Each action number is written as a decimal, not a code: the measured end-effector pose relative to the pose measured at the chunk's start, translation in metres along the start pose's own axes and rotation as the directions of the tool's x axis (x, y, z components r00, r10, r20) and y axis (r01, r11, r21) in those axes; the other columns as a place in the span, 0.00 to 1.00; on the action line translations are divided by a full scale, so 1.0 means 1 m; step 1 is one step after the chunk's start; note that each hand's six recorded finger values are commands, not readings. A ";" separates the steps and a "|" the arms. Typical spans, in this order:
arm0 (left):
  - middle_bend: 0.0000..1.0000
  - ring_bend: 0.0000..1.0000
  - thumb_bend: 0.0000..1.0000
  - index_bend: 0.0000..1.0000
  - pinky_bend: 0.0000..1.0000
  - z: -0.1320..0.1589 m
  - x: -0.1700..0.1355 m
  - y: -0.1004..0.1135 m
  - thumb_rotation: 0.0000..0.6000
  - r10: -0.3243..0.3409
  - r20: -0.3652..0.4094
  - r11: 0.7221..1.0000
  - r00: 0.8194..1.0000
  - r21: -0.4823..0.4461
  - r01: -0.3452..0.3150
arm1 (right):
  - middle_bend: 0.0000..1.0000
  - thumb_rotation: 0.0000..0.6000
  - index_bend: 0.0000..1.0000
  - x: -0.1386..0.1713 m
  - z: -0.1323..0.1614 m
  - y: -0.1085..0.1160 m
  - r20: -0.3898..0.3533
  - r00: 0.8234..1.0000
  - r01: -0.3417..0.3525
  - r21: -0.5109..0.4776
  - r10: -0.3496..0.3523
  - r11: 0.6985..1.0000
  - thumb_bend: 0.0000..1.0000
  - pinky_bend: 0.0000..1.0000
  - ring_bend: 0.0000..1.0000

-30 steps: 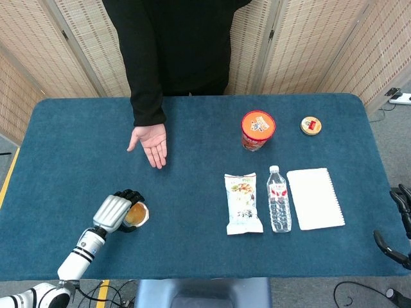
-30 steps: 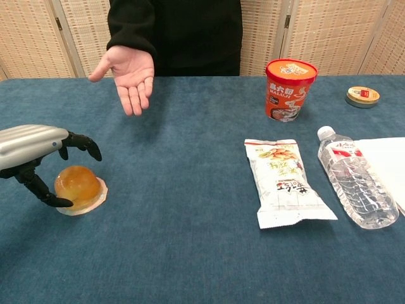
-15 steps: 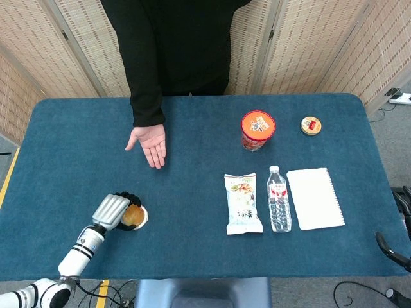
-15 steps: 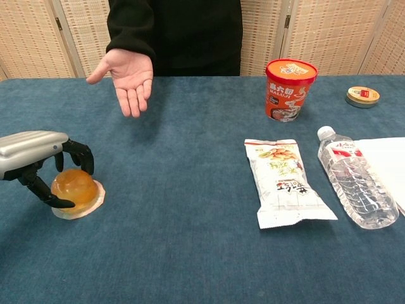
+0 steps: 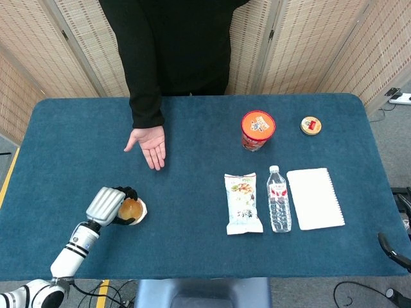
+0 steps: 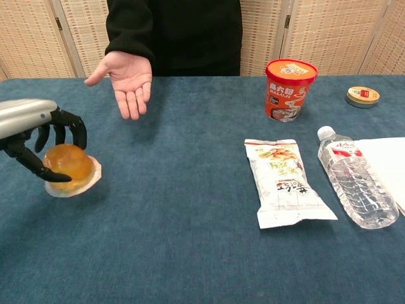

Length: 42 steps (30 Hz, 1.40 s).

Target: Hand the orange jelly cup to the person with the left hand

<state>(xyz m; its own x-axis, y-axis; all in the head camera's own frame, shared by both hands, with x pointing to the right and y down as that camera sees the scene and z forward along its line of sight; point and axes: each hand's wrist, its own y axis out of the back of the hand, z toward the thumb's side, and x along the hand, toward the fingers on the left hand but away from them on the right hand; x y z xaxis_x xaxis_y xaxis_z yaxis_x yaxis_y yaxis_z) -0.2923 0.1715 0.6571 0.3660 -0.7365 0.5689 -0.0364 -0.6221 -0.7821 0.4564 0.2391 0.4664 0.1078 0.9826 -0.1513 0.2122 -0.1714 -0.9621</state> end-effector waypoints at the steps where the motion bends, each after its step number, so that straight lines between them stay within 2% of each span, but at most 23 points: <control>1: 0.72 0.53 0.24 0.63 0.63 0.004 -0.001 0.010 1.00 0.017 0.003 1.000 1.000 0.017 -0.017 | 0.00 1.00 0.00 -0.001 0.000 -0.001 0.000 1.000 -0.004 0.001 0.004 1.000 0.26 0.00 0.00; 7: 0.71 0.53 0.24 0.63 0.63 0.044 -0.003 0.066 1.00 0.101 0.044 0.994 0.994 0.040 -0.102 | 0.00 1.00 0.00 -0.008 -0.002 -0.008 0.004 0.999 -0.050 0.013 0.049 0.999 0.26 0.00 0.00; 13: 0.72 0.53 0.24 0.63 0.63 0.068 0.017 0.100 1.00 0.096 0.051 0.995 0.994 0.026 -0.097 | 0.00 1.00 0.00 -0.011 -0.006 -0.005 0.017 0.999 -0.052 -0.002 0.052 0.999 0.26 0.00 0.00; 18: 0.71 0.53 0.24 0.63 0.63 0.087 0.042 0.114 1.00 0.057 0.084 0.997 0.995 0.054 -0.061 | 0.00 1.00 0.00 -0.008 -0.007 -0.001 0.024 0.999 -0.037 -0.012 0.037 0.999 0.26 0.00 0.00; 23: 0.72 0.53 0.24 0.63 0.63 0.093 0.069 0.120 1.00 0.053 0.116 0.989 0.992 0.134 -0.069 | 0.00 1.00 0.00 -0.006 -0.004 -0.001 0.006 0.999 -0.042 -0.011 0.042 0.999 0.26 0.00 0.00; 27: 0.72 0.53 0.24 0.63 0.63 0.089 0.091 0.122 1.00 0.048 0.124 0.981 0.991 0.180 -0.070 | 0.00 1.00 0.00 -0.005 -0.003 -0.002 0.005 0.999 -0.033 0.008 0.033 0.999 0.26 0.00 0.00; 33: 0.71 0.52 0.24 0.61 0.63 0.066 0.123 0.124 1.00 0.047 0.106 0.973 0.993 0.219 -0.069 | 0.00 1.00 0.00 -0.004 0.001 -0.006 0.002 1.000 -0.031 0.047 0.031 0.998 0.26 0.00 0.00; 35: 0.66 0.49 0.24 0.55 0.63 0.058 0.133 0.125 1.00 0.048 0.103 0.972 0.993 0.225 -0.071 | 0.00 1.00 0.00 -0.006 0.000 -0.009 0.012 0.999 -0.034 0.057 0.033 0.998 0.26 0.00 0.00; 37: 0.50 0.39 0.18 0.36 0.59 0.054 0.141 0.124 1.00 0.038 0.109 0.971 0.993 0.231 -0.062 | 0.00 1.00 0.00 -0.008 -0.001 -0.010 0.029 0.999 -0.035 0.064 0.034 0.997 0.26 0.00 0.00; 38: 0.45 0.35 0.15 0.30 0.57 0.053 0.143 0.123 1.00 0.029 0.113 0.971 0.993 0.233 -0.054 | 0.00 1.00 0.00 -0.010 -0.002 -0.011 0.035 0.999 -0.037 0.068 0.034 0.997 0.26 0.00 0.00; 40: 0.33 0.24 0.11 0.14 0.48 0.053 0.145 0.121 1.00 0.012 0.113 0.973 0.994 0.228 -0.038 | 0.00 1.00 0.00 -0.012 -0.002 -0.013 0.042 0.998 -0.044 0.069 0.041 0.997 0.26 0.00 0.00; 42: 0.24 0.15 0.10 0.06 0.42 0.053 0.144 0.121 1.00 0.003 0.107 0.976 0.994 0.215 -0.026 | 0.00 1.00 0.00 -0.014 -0.002 -0.014 0.042 0.998 -0.050 0.069 0.048 0.996 0.26 0.00 0.00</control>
<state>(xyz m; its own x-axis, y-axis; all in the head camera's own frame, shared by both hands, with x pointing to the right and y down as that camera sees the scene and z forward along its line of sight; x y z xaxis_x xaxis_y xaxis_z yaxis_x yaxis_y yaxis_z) -0.1951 0.0046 0.6310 0.4636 -0.7054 0.5362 0.1545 -0.5315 -0.8328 0.4543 0.2277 0.4824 0.0766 0.9755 -0.2063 0.1392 -0.2154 -0.9666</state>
